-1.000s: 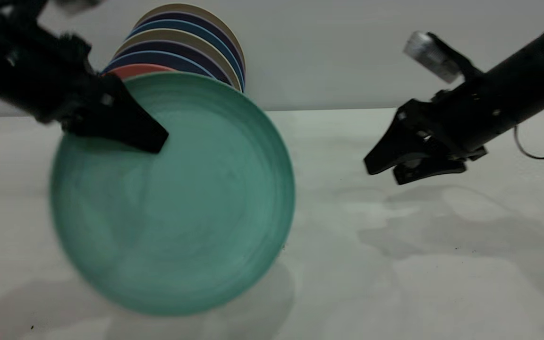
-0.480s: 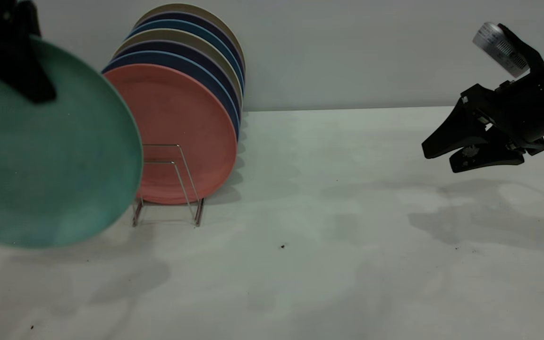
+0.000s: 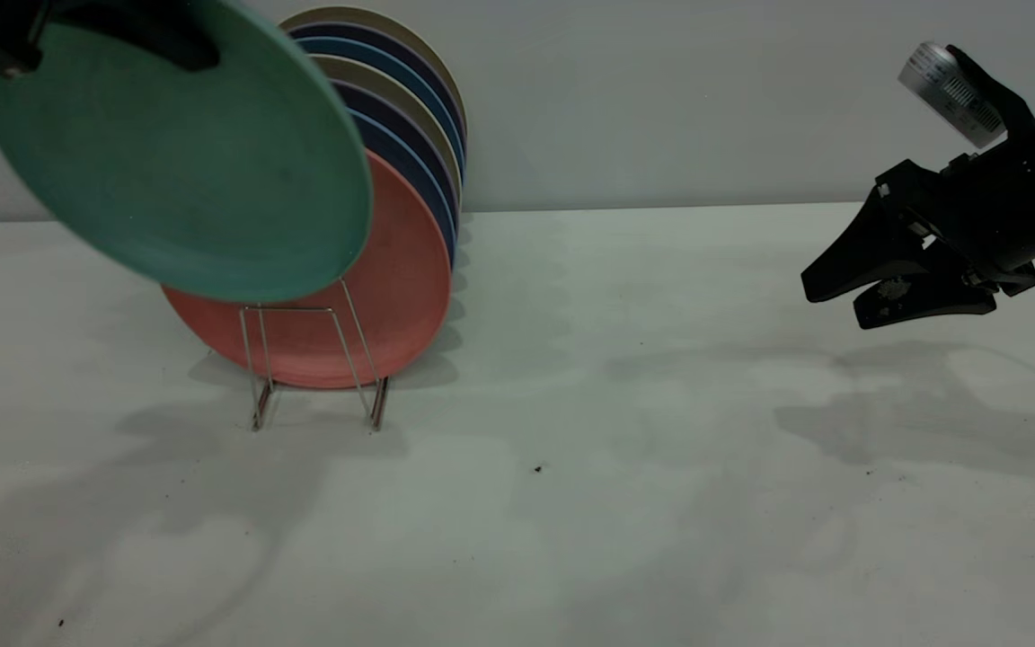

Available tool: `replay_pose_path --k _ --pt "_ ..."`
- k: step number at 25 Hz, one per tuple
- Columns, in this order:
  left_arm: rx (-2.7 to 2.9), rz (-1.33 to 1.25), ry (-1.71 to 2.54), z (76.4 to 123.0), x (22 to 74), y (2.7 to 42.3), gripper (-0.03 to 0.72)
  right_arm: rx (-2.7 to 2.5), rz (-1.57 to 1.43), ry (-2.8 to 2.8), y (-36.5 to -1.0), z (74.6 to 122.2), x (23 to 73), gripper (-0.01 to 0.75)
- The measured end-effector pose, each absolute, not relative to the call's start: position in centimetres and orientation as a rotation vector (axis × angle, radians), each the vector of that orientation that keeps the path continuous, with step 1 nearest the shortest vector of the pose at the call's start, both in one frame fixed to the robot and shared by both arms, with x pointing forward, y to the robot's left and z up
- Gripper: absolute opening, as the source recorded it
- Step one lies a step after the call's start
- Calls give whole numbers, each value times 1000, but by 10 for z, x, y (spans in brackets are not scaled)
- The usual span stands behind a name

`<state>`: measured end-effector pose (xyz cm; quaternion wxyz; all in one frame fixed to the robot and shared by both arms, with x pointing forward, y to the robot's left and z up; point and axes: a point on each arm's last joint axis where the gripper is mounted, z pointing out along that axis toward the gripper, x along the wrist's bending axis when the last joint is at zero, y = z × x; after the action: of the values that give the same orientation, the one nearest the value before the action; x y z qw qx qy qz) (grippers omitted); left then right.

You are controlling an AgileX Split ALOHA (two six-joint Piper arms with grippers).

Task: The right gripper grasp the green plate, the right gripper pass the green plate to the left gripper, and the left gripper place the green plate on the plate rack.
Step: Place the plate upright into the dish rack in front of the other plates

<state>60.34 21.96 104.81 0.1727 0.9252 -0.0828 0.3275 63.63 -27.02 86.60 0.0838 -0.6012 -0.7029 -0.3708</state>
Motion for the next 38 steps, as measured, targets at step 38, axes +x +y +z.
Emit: replay_pose_path --k 38 --pt "2688 778 -3 955 643 217 285 -1774 -1086 -2128 -271 865 635 570"
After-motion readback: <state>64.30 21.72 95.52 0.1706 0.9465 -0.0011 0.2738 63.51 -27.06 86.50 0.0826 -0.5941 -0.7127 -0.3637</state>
